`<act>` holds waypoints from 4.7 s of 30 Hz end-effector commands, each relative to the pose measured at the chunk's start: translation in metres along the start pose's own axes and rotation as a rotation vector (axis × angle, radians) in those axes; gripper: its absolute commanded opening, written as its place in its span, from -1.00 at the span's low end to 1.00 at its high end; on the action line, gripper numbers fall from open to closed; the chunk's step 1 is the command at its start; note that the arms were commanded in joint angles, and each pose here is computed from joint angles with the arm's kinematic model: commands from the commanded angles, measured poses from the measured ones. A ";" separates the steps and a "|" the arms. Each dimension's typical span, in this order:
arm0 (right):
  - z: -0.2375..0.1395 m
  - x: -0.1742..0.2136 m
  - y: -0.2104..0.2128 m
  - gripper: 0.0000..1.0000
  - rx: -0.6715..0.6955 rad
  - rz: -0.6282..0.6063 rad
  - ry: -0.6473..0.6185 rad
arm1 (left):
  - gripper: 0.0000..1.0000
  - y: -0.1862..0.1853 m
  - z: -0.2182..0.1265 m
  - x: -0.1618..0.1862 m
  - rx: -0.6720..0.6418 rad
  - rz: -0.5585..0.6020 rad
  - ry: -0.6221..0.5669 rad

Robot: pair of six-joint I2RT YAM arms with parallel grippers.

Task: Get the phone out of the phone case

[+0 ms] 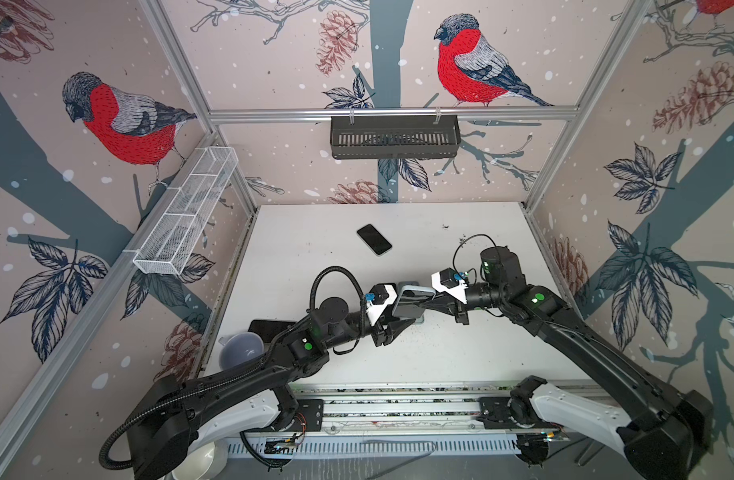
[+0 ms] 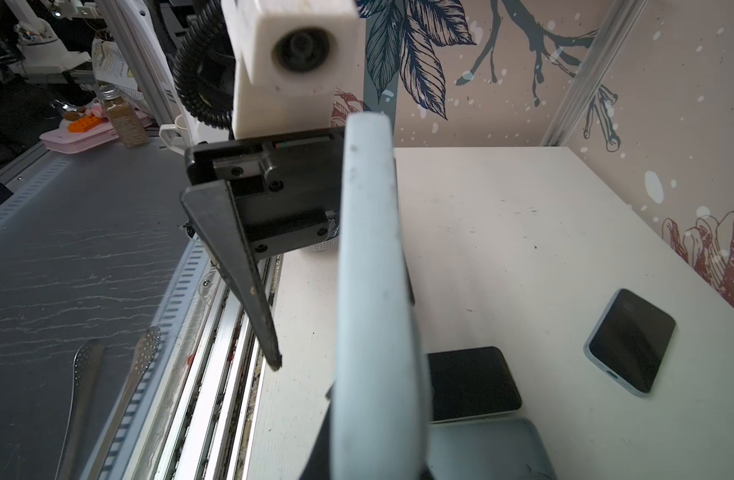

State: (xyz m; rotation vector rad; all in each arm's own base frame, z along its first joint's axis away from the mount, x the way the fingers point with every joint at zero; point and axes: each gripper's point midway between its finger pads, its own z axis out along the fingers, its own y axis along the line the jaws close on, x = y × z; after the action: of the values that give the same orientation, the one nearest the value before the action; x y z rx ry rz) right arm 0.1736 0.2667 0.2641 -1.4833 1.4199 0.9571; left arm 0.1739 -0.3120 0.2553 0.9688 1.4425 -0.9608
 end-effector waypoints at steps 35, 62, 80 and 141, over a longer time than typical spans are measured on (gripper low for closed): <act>0.010 0.014 -0.022 -0.92 0.081 -0.013 0.032 | -1.00 -0.015 0.010 -0.028 0.214 -0.037 0.116; -0.067 -0.020 -0.073 0.99 0.483 0.807 -0.608 | -1.00 0.129 -0.084 -0.094 -0.220 -1.058 -0.766; -0.006 -0.027 -0.030 0.40 0.170 0.786 -0.625 | -1.00 0.117 -0.062 -0.090 -0.054 -1.137 -0.782; 0.001 0.055 -0.076 0.24 0.807 0.251 -0.093 | -1.00 0.140 -0.055 -0.060 -0.144 -1.154 -0.469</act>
State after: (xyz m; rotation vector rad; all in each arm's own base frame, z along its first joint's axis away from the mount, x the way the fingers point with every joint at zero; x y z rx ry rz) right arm 0.2511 0.2602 0.2029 -0.6970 1.7490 0.5070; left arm 0.2970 -0.2162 0.3038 -0.4244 1.5490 -1.7017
